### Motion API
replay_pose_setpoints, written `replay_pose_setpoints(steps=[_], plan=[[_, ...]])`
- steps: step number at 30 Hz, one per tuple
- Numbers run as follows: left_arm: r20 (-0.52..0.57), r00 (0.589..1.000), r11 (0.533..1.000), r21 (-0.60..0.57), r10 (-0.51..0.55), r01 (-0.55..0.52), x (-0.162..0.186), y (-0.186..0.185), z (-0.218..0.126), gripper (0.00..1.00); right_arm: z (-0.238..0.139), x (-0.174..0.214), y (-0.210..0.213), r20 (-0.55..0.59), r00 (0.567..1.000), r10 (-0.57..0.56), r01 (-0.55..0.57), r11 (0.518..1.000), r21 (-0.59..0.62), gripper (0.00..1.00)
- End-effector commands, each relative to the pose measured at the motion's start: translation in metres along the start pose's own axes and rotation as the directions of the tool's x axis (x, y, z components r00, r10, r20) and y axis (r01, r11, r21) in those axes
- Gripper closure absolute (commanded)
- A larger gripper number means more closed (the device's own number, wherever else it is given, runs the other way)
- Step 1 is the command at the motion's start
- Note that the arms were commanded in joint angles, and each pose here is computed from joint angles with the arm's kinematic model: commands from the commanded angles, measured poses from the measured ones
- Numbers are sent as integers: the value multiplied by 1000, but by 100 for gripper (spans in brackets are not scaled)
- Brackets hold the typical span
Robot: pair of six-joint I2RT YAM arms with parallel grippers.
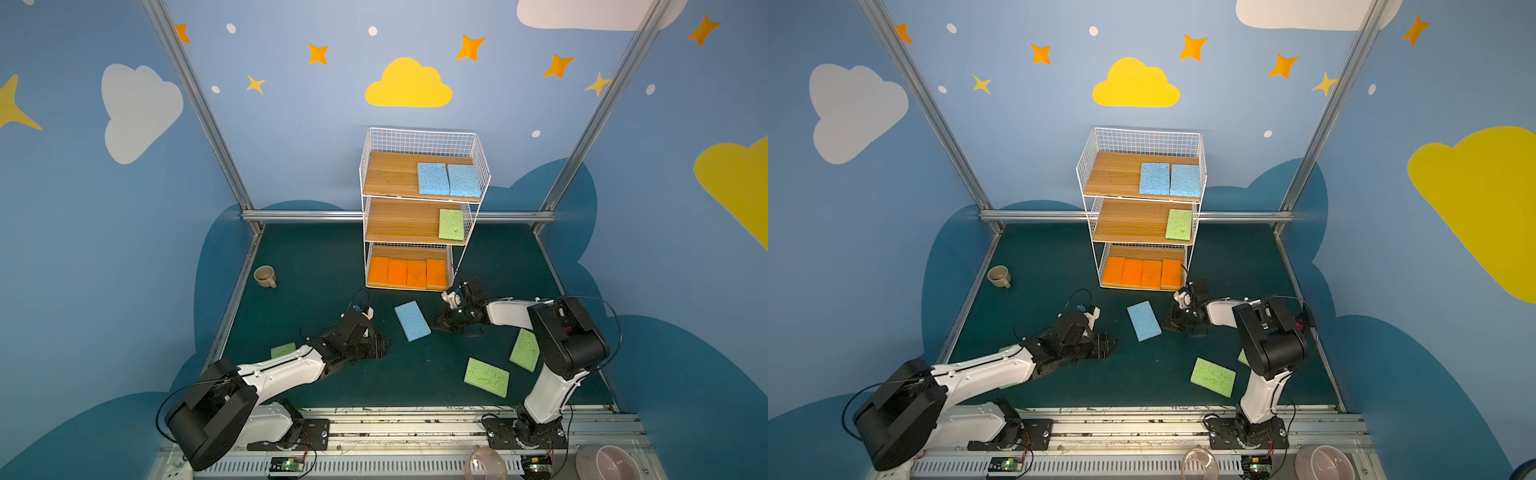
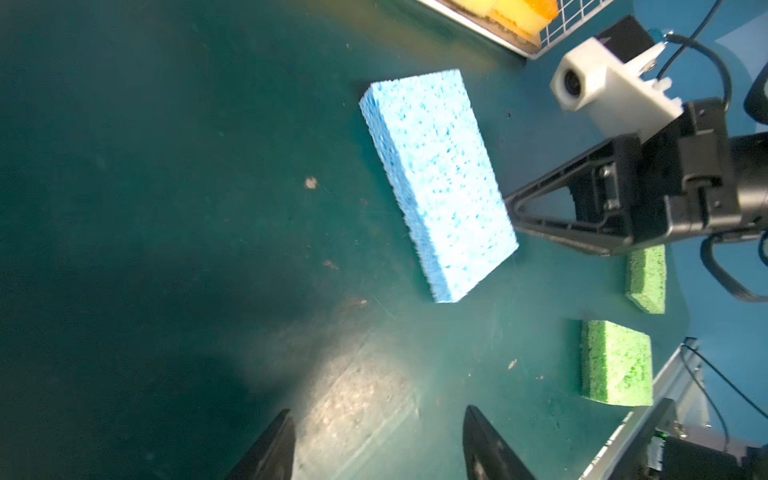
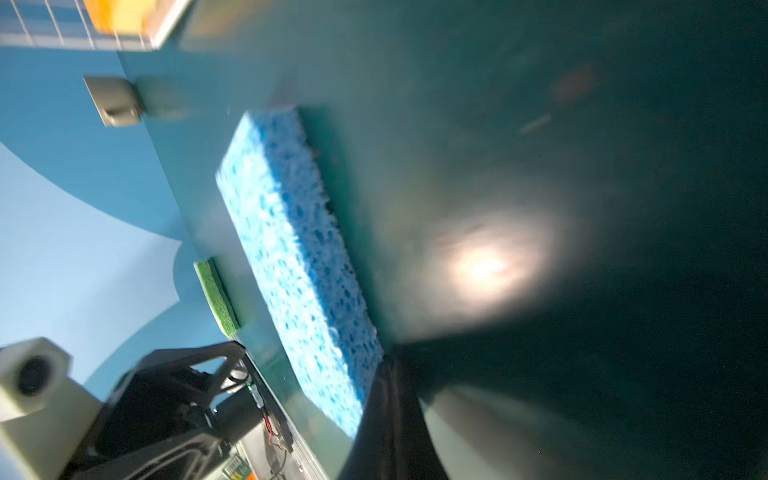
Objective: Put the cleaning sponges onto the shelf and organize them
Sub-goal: 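Close the left gripper on the blue sponge and lift it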
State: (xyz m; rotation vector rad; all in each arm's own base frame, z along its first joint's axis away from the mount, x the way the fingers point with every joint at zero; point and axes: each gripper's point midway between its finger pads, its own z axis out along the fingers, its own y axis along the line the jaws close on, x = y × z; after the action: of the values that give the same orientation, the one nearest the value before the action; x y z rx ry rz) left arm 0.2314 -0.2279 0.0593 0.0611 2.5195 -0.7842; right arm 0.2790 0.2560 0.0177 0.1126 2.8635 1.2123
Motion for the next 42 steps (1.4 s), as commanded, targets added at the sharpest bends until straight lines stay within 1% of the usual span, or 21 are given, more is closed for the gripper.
replay_pose_setpoints(steps=[1, 3, 6, 8, 9, 10, 11, 12, 14, 15, 18, 21, 24, 25, 28, 29, 31, 32, 34, 38, 42], plan=[[23, 995, 994, -48, 94, -93, -6, 4, -7, 37, 13, 9, 2, -21, 1000, 6, -5, 1000, 30, 99], [29, 980, 979, -66, 196, -194, -12, 0, -10, 37, 11, 10, 3, -15, 1000, 6, -6, 1000, 26, 98], [20, 933, 931, -79, 358, -356, -20, -9, -15, 37, 4, 11, 6, -3, 1000, -7, 7, 1000, 30, 96], [6, 885, 883, -79, 465, -463, -25, -15, -16, 36, -4, 10, 10, 12, 1000, -22, 21, 1000, 21, 95], [4, 851, 849, -66, 525, -524, -26, -20, -15, 35, -9, 10, 13, 23, 999, -31, 31, 999, 14, 94], [15, 815, 815, -44, 579, -578, -26, -26, -15, 34, -14, 10, 15, 32, 999, -39, 39, 999, 9, 94], [42, 796, 797, -34, 604, -604, -29, -30, -14, 32, -19, 10, 17, 41, 998, -49, 49, 999, 3, 93], [83, 778, 781, -8, 623, -625, -29, -36, -13, 26, -25, 10, 20, 49, 997, -60, 60, 998, -5, 93], [186, 717, 725, 35, 672, -688, -33, -54, -13, 11, -36, 10, 24, 68, 994, -80, 82, 996, -24, 95], [224, 679, 691, 31, 700, -722, -37, -64, -15, 6, -43, 9, 25, 79, 993, -86, 89, 996, -31, 95], [238, 569, 581, 26, 787, -814, -51, -85, -19, 8, -62, 9, 27, 102, 991, -91, 96, 994, -48, 94], [188, 483, 483, 47, 855, -874, -53, -95, -14, 8, -80, 9, 26, 131, 988, -87, 97, 993, -71, 93], [109, 368, 356, 119, 923, -927, -40, -98, -2, 10, -96, 9, 24, 158, 984, -84, 99, 991, -90, 93], [91, 327, 311, 153, 941, -938, -33, -98, 1, 12, -101, 10, 24, 166, 983, -83, 101, 990, -99, 94], [55, 217, 202, 204, 975, -958, -20, -98, 13, 20, -111, 11, 22, 184, 980, -79, 102, 987, -122, 95], [32, 192, 180, 220, 981, -959, -17, -95, 15, 25, -115, 10, 22, 191, 979, -77, 103, 986, -130, 95], [-21, 141, 142, 256, 990, -956, -10, -87, 19, 45, -118, 15, 10, 188, 981, -48, 76, 986, -146, 96], [-33, 119, 124, 266, 992, -956, -7, -83, 20, 47, -120, 15, 9, 193, 980, -41, 72, 985, -156, 96], [-42, 85, 94, 266, 995, -960, -2, -75, 23, 46, -124, 14, 4, 201, 979, -27, 63, 983, -173, 96], [-29, 60, 66, 258, 998, -964, 1, -71, 32, 43, -127, 12, -4, 206, 979, -5, 47, 979, -201, 96], [-82, 20, 41, 259, 996, -965, 2, -59, 49, 44, -125, 10, -6, 194, 981, 10, 35, 973, -230, 96]])
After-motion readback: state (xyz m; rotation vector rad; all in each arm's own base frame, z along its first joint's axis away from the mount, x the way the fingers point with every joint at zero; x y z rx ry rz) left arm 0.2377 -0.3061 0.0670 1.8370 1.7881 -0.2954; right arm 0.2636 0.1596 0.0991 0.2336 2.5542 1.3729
